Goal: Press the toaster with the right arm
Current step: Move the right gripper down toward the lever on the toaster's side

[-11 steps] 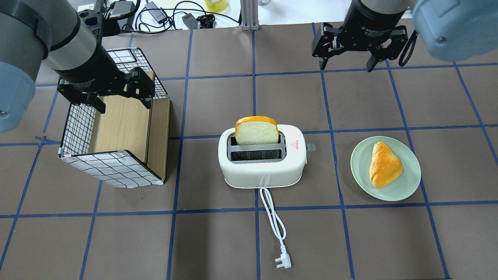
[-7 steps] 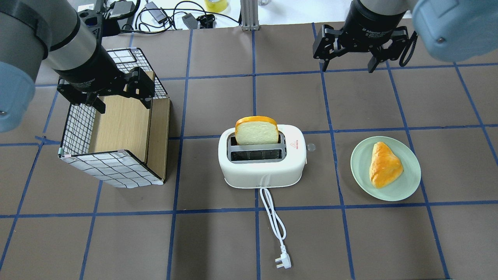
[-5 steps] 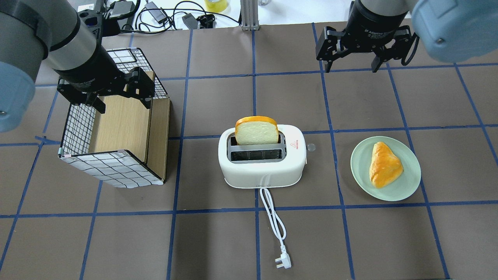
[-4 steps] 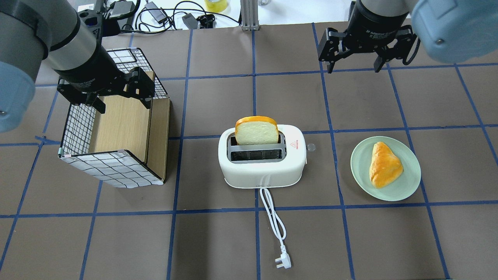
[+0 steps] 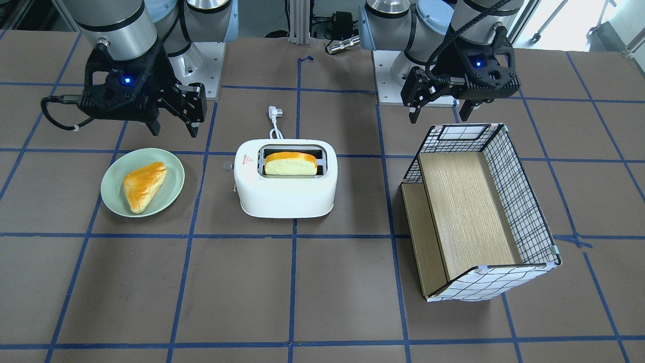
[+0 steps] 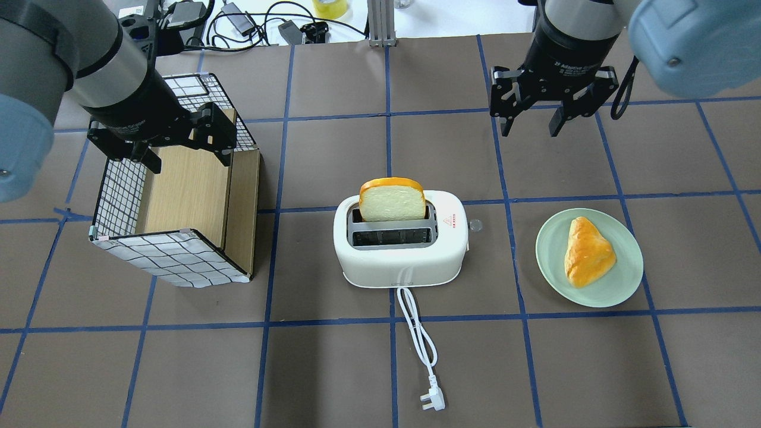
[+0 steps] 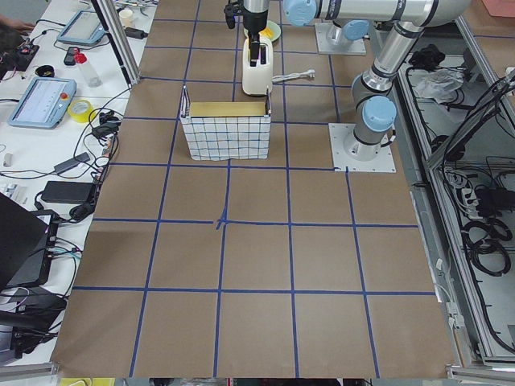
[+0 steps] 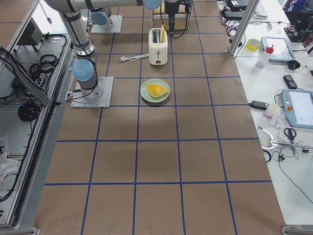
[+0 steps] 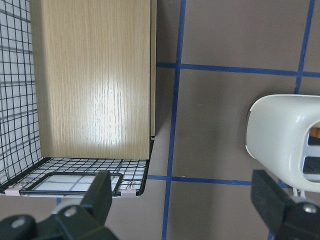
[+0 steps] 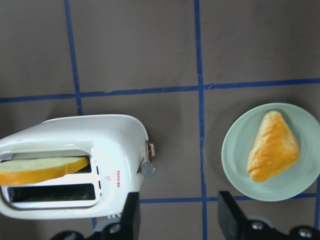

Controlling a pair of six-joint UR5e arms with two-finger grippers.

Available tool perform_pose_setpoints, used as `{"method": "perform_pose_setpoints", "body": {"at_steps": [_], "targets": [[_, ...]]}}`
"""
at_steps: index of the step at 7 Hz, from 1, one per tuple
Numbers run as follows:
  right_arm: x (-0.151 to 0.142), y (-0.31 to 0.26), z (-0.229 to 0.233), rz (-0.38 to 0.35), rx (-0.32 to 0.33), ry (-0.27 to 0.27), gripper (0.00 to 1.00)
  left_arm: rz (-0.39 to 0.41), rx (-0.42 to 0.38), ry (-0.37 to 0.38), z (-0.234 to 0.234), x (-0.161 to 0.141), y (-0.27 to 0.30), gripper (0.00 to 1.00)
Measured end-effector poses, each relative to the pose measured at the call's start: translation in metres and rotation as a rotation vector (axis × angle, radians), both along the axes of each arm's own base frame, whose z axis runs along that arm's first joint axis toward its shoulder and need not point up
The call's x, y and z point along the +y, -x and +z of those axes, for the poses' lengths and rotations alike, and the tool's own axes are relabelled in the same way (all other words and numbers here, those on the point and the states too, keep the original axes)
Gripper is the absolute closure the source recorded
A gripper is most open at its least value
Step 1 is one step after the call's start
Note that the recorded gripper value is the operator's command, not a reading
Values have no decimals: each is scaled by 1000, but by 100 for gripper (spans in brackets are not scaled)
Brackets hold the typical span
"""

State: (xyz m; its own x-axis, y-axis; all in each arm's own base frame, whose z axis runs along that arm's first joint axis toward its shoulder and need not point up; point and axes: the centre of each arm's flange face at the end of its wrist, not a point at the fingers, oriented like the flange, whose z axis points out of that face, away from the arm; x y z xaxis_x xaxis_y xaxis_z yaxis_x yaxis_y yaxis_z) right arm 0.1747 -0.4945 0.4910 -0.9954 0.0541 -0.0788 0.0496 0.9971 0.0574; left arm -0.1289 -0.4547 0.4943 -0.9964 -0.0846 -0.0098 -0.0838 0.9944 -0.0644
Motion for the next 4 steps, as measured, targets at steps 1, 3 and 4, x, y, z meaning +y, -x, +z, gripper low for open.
{"method": "perform_pose_setpoints", "body": {"at_steps": [1,3,4], "targets": [[1,5,-7,-4,-89,-63,100,0,0,0,0,0,0,0],[-4,46,-33,5,-303,-152,100,0,-1,0,0,0,0,0],[-4,62,-56,19,-416,-166,100,0,-1,0,0,0,0,0]]}}
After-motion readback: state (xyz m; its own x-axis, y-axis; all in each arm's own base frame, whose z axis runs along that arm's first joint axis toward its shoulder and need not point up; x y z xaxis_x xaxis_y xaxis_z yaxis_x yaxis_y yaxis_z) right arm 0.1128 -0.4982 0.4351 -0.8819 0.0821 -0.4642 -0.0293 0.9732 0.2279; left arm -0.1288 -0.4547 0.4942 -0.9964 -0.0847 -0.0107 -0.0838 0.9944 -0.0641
